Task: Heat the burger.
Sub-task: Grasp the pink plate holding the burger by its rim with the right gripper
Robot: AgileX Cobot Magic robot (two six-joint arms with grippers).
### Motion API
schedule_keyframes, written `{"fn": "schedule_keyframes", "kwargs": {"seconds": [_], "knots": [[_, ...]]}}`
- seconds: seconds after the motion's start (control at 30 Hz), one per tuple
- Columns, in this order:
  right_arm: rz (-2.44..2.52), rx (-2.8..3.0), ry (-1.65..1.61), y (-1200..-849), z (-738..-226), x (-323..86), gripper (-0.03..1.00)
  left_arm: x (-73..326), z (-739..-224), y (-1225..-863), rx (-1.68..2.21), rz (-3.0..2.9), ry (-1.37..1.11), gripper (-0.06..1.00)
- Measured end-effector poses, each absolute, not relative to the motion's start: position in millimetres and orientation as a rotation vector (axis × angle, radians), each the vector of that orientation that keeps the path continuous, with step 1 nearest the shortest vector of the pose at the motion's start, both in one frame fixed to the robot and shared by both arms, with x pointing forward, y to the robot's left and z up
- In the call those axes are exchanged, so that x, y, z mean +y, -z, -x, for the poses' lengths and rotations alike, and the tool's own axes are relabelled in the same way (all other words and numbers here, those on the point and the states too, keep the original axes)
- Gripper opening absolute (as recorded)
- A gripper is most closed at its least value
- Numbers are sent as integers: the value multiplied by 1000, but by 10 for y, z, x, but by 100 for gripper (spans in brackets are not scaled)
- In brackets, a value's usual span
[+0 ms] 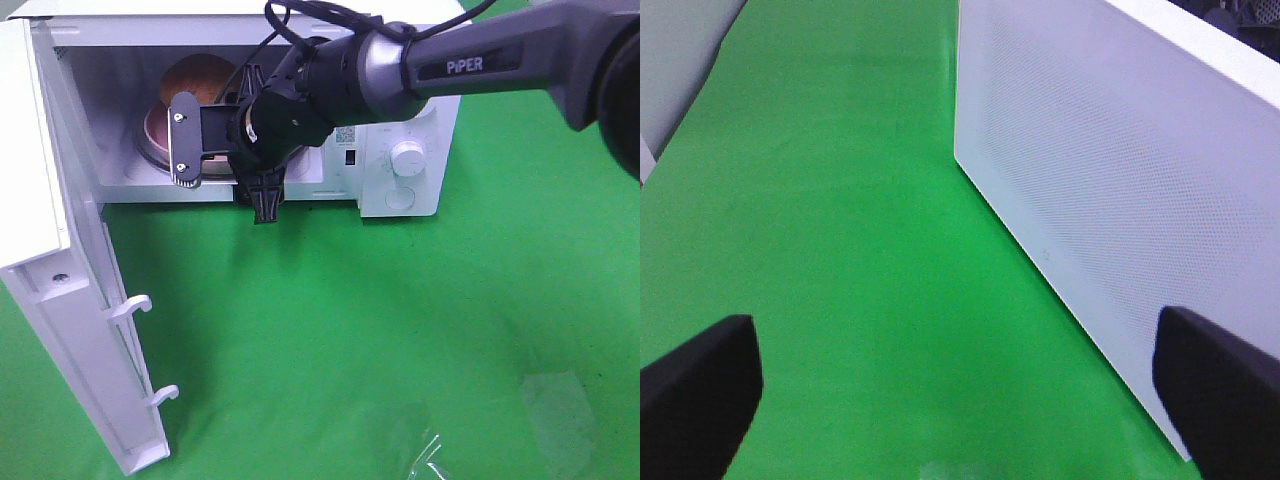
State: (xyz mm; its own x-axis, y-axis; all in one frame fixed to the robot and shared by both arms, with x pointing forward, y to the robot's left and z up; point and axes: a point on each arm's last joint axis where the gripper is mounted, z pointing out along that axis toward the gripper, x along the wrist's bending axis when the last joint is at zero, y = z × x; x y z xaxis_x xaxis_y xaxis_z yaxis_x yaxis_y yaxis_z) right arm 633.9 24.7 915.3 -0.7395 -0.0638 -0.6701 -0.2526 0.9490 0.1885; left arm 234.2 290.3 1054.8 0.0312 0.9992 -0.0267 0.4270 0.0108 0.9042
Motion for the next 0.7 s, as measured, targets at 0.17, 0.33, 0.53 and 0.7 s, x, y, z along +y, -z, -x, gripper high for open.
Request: {"fn": "schedule_keyframes", "kwargs": {"seconds": [0.17, 0.33, 0.53, 0.7], "knots": [[240, 2425, -332, -8993, -6416, 289, 77, 2903, -2342, -10548, 1505, -1527, -926, 98], [245, 2458, -312, -8864, -6487, 260, 76, 2903, -2342, -10548, 1505, -1527, -926, 98], [233, 2470, -307, -8822, -6520, 219, 76, 2903, -2342, -10548, 1505, -1527, -926, 98], [218, 2470, -321, -8831, -6535, 212, 69, 2903, -2342, -10548, 1505, -1527, -926, 98]]}}
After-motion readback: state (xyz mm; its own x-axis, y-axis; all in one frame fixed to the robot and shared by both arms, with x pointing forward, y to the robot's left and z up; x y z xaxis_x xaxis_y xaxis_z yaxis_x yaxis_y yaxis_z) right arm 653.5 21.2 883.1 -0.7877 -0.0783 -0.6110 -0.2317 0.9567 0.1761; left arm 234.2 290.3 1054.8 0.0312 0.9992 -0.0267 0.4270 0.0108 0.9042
